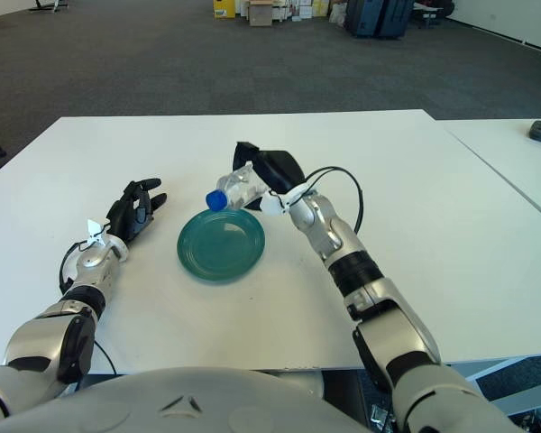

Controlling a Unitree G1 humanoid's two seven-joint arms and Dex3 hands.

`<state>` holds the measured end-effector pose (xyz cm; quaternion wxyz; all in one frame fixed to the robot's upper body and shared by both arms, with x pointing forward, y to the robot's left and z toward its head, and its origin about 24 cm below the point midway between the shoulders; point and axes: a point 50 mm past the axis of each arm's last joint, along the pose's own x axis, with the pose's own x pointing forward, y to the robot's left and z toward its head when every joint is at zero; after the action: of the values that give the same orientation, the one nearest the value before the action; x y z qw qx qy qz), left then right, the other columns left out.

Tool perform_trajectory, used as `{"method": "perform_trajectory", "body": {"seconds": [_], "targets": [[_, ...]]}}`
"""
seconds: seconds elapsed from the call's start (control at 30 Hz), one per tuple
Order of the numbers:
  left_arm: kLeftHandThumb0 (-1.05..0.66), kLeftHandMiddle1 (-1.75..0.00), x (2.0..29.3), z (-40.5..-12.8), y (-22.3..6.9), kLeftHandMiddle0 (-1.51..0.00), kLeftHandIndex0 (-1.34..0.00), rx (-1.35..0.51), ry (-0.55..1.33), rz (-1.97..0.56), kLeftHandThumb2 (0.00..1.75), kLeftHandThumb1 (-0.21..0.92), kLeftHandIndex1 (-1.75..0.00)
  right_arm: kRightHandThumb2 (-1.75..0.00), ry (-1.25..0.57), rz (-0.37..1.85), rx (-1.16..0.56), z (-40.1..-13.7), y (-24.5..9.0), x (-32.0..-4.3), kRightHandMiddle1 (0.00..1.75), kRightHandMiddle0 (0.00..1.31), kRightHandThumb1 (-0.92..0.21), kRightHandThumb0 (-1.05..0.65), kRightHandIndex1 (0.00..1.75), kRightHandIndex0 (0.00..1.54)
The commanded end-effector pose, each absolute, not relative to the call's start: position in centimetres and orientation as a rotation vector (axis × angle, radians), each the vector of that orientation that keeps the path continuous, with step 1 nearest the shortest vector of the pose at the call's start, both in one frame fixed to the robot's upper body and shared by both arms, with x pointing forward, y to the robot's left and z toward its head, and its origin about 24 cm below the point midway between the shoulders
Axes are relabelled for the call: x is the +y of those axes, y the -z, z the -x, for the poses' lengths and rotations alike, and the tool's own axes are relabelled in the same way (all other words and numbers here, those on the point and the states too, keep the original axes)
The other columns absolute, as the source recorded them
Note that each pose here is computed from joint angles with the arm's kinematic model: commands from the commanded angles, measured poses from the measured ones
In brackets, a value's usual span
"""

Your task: Put the bottle into the plate.

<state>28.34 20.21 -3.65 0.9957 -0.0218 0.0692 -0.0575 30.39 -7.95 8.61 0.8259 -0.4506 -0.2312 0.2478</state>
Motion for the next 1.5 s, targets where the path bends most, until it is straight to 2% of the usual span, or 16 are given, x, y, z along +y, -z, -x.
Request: {"method": "perform_trajectory", "body": {"seconds": [0.0,0.57,0.8,1.17,1.47], "targets": [[-0.84,-0.27,19.8,-28.0,4.4,-0.41,-0.07,0.189,0.115,0.072,0.74,0.92,-0.99,-1.63,-0.584,0.948,-0.512,-29.7,-9.2,-7.1,1.75,0.59,-0.04,0.0,1.72,0.82],[-0.84,-0.27,19.4,-28.2,4.4,-0.44,-0.07,0.185,0.101,0.154,0.78,0.92,-1.01,-1.58,-0.762,1.05,-0.36,-28.3,-6.3,-6.5,1.75,0.56,-0.08,0.0,1.72,0.79],[-0.84,-0.27,19.5,-28.2,4.4,-0.46,-0.07,0.181,0.098,0.181,0.8,0.92,-1.02,-1.57,-0.778,1.048,-0.354,-27.9,-5.6,-6.2,1.75,0.54,-0.1,0.0,1.74,0.77],[-0.84,-0.29,19.4,-28.1,4.4,-0.47,-0.07,0.172,0.103,0.203,0.82,0.92,-1.03,-1.63,-0.799,1.052,-0.347,-27.8,-4.7,-5.4,1.75,0.57,-0.05,0.0,1.75,0.81],[-0.85,-0.3,19.3,-28.1,4.5,-0.47,-0.07,0.174,0.102,0.212,0.83,0.92,-1.04,-1.57,-0.795,1.071,-0.372,-28.3,-4.7,-4.8,1.75,0.54,-0.1,0.0,1.75,0.77]]}}
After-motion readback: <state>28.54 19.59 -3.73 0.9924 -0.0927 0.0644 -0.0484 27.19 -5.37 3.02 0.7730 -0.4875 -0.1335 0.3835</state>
